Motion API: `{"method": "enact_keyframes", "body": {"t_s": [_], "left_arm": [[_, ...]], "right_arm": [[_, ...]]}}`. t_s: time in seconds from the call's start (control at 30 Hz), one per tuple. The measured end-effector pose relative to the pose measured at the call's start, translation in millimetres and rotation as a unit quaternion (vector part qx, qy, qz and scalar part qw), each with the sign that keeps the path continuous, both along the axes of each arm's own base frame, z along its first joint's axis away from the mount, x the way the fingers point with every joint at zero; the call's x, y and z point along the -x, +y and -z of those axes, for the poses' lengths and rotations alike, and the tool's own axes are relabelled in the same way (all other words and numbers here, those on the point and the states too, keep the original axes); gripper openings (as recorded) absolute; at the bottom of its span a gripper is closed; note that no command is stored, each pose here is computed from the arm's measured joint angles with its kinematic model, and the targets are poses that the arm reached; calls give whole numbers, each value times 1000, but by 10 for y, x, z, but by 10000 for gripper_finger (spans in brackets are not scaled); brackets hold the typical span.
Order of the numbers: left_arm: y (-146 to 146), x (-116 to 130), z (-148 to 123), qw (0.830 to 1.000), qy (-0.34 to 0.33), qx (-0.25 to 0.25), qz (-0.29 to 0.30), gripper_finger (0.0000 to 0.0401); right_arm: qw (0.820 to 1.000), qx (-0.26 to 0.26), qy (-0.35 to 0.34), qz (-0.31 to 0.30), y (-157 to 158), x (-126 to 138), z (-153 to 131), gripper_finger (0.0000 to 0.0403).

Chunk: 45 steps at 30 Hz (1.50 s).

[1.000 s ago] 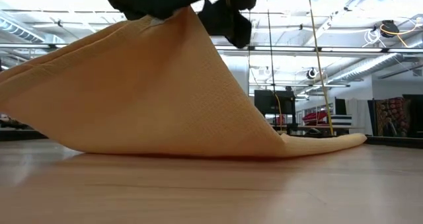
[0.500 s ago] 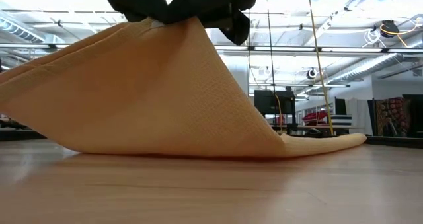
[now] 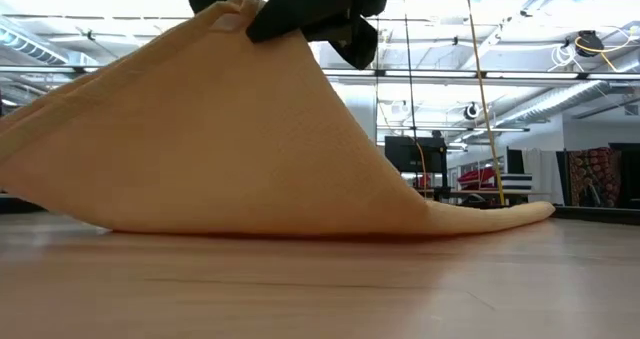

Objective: Roll towel into tight, uniform cylinder
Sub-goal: Roll the orange towel

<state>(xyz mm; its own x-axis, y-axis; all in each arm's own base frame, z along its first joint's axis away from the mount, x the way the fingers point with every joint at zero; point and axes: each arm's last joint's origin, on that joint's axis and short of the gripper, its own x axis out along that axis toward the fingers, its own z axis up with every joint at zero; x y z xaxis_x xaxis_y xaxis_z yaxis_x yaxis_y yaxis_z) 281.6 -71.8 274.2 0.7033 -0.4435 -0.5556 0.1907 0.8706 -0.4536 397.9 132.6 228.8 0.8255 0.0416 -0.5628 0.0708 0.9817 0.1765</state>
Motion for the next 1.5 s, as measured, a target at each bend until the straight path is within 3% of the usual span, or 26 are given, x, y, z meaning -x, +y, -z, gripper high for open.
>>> {"method": "enact_keyframes", "body": {"t_s": [0.13,0.3,0.4,0.5,0.67,0.83,1.1,1.3,1.5], "left_arm": [[20,184,-132,1000,8,-5,-22,258],[-25,601,-58,986,126,-99,-50,263],[-122,841,84,975,183,-113,-53,263],[-303,1025,234,975,185,-112,-51,263],[-593,1241,454,974,154,-153,-58,264],[-808,1309,610,974,128,-180,-54,263],[-966,1274,919,959,171,-216,-64,234],[-1021,1204,996,960,149,-223,-88,196],[-1030,1178,1022,957,134,-235,-102,187]], "right_arm": [[1000,0,1,0,-2,0,2,2],[1000,0,8,-1,-4,8,13,2],[1000,1,9,0,-11,7,14,2],[1000,2,13,0,-18,9,21,1],[1000,-3,13,3,-23,8,21,1],[1000,-12,16,-1,-21,8,22,1],[1000,-14,16,0,-35,4,21,0],[1000,-16,17,-1,-34,4,21,0],[1000,-21,17,2,-33,4,21,0]]}}
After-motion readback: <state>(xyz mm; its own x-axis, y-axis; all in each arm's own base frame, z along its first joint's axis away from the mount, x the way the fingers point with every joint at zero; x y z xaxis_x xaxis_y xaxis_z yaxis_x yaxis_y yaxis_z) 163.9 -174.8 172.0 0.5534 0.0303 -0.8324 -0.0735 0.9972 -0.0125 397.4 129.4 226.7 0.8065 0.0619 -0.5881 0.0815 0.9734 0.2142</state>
